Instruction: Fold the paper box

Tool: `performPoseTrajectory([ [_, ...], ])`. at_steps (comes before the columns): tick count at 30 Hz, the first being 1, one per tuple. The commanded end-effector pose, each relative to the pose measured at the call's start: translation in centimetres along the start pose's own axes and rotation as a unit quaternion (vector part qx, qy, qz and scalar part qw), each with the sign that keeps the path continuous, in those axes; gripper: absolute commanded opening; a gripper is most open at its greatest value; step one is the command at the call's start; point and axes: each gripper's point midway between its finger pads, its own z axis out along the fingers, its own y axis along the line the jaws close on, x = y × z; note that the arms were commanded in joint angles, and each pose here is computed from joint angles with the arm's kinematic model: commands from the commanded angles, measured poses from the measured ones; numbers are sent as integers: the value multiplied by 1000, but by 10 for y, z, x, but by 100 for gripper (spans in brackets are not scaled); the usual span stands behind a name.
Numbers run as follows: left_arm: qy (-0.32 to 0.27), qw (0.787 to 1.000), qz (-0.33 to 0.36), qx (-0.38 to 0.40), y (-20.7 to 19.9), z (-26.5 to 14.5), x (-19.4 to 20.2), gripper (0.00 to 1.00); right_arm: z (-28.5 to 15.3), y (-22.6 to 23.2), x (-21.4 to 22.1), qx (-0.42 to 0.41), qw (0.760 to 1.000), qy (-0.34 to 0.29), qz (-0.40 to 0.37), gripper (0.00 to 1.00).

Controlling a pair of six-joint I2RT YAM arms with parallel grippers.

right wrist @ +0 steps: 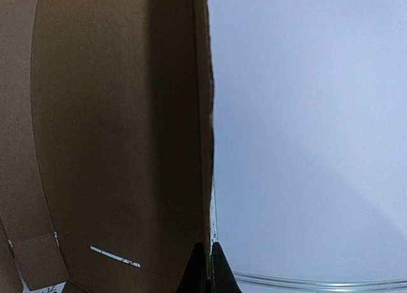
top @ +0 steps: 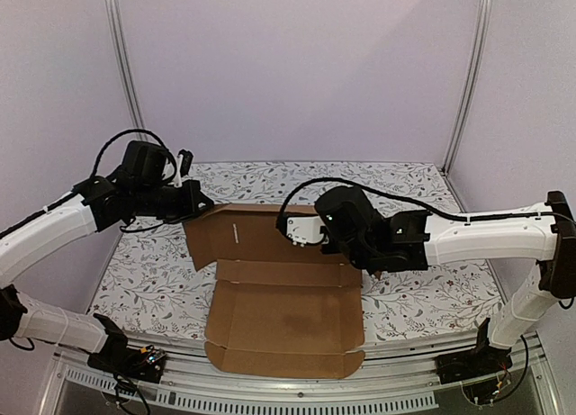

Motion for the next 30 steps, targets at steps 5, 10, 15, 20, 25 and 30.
performPoseTrajectory([
  [5, 25, 999, 20, 30, -31, 18, 15, 0, -6, -8, -4, 15, 999, -10, 35, 0],
  [10, 36, 998, 26, 32, -41, 30, 26, 0, -6, -6, -7, 9, 999, -19, 45, 0],
  [15, 34, 999, 18, 30, -43, 43, 28, 0, -9, -3, -11, 6, 998, -24, 49, 0],
  [20, 11, 1000, 13, 20, -40, 42, 22, 0, -10, 2, -8, 4, 999, -22, 48, 0],
  [25, 3, 1000, 20, -10, -28, 35, 21, 0, -8, 6, -3, 6, 999, -10, 47, 0],
  [30, 8, 999, 22, -44, -7, 29, 32, 0, -2, 13, 0, 11, 999, -5, 37, 0],
])
